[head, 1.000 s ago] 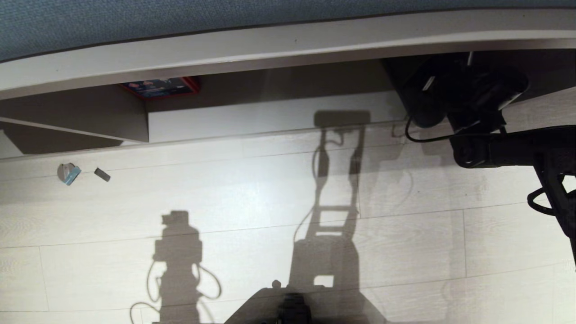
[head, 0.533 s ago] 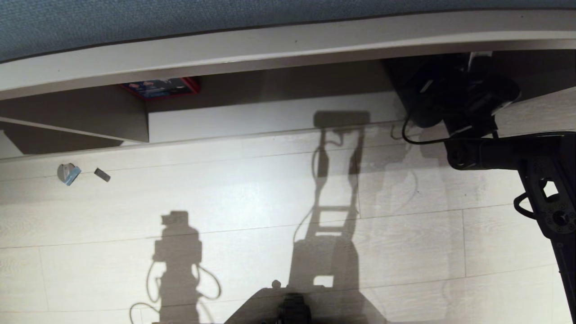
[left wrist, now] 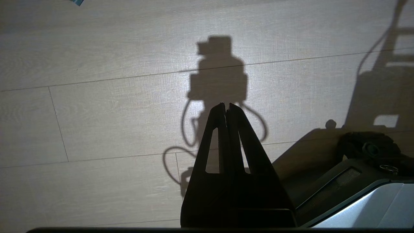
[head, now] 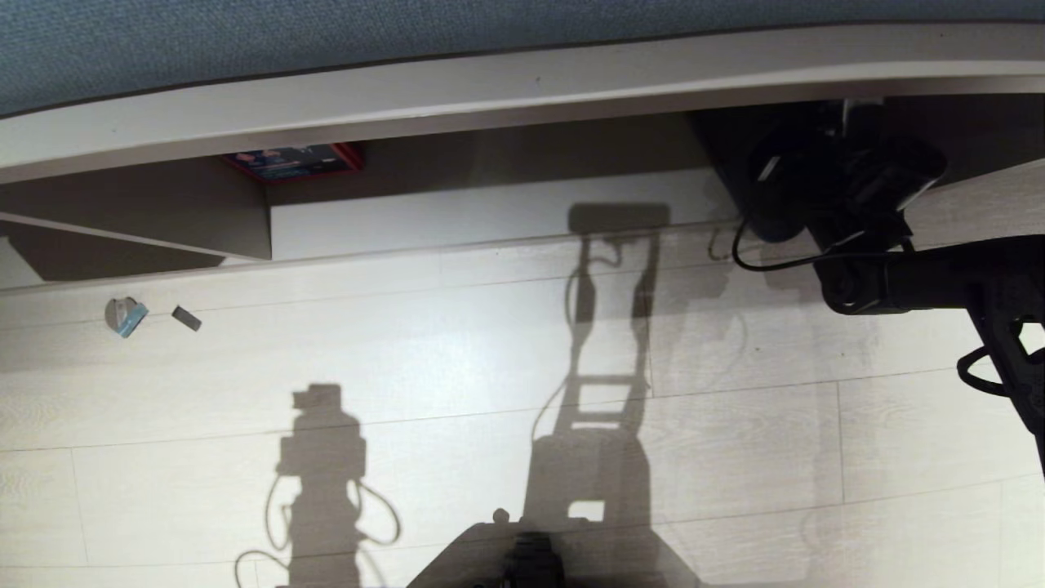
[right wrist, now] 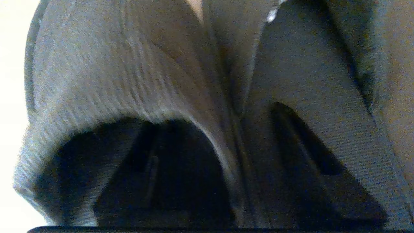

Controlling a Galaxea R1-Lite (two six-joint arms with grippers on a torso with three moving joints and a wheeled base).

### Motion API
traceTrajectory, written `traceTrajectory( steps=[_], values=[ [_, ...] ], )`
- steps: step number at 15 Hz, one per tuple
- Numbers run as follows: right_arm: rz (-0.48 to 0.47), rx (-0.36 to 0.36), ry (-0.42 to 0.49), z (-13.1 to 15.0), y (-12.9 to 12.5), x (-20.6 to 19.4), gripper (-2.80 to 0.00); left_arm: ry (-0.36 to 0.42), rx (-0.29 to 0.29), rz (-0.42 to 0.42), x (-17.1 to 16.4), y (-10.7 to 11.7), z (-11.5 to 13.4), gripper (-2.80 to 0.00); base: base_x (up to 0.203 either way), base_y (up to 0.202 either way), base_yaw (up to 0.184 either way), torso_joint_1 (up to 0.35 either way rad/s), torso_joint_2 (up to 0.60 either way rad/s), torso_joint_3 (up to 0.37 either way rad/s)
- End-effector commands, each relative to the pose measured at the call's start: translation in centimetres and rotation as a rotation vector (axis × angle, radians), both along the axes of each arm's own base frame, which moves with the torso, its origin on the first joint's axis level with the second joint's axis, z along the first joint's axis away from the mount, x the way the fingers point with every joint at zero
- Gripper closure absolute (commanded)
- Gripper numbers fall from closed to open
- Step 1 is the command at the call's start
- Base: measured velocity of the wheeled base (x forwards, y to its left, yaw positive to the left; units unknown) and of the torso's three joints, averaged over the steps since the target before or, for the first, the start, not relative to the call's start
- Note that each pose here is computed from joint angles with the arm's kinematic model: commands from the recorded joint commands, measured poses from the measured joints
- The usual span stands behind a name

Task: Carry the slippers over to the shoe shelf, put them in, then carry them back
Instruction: Pick up the slippers in the shoe cabinet

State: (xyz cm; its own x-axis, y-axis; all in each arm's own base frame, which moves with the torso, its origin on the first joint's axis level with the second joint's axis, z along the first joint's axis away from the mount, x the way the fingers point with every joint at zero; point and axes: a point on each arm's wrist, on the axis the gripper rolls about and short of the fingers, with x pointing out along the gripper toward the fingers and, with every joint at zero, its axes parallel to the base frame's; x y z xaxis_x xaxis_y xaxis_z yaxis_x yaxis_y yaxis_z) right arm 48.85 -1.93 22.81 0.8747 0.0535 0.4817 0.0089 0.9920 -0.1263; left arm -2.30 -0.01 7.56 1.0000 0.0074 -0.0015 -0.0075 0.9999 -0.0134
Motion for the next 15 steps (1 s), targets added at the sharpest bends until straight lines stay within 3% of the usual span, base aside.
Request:
traceTrajectory(
  steps=[1,9,13,15],
  values=[
    [-0.012,-0.017,0.081,0.1,0.0,-1.6,0.00,0.000,0.000,0.001,0.0,0.0,0.0,0.00,0.000,0.000,0.000,0.000,0.00,0.000],
    [-0.081,-0.060,0.307,-3.2,-2.0,-5.6,0.00,0.000,0.000,0.000,0.0,0.0,0.0,0.00,0.000,0.000,0.000,0.000,0.00,0.000],
    [-0.086,-0.063,0.320,-2.6,-2.1,-6.6,0.00,0.000,0.000,0.001,0.0,0.0,0.0,0.00,0.000,0.000,0.000,0.000,0.00,0.000],
    [-0.077,-0.065,0.250,-1.8,-1.9,-6.4,0.00,0.000,0.000,0.001,0.0,0.0,0.0,0.00,0.000,0.000,0.000,0.000,0.00,0.000]
  ],
)
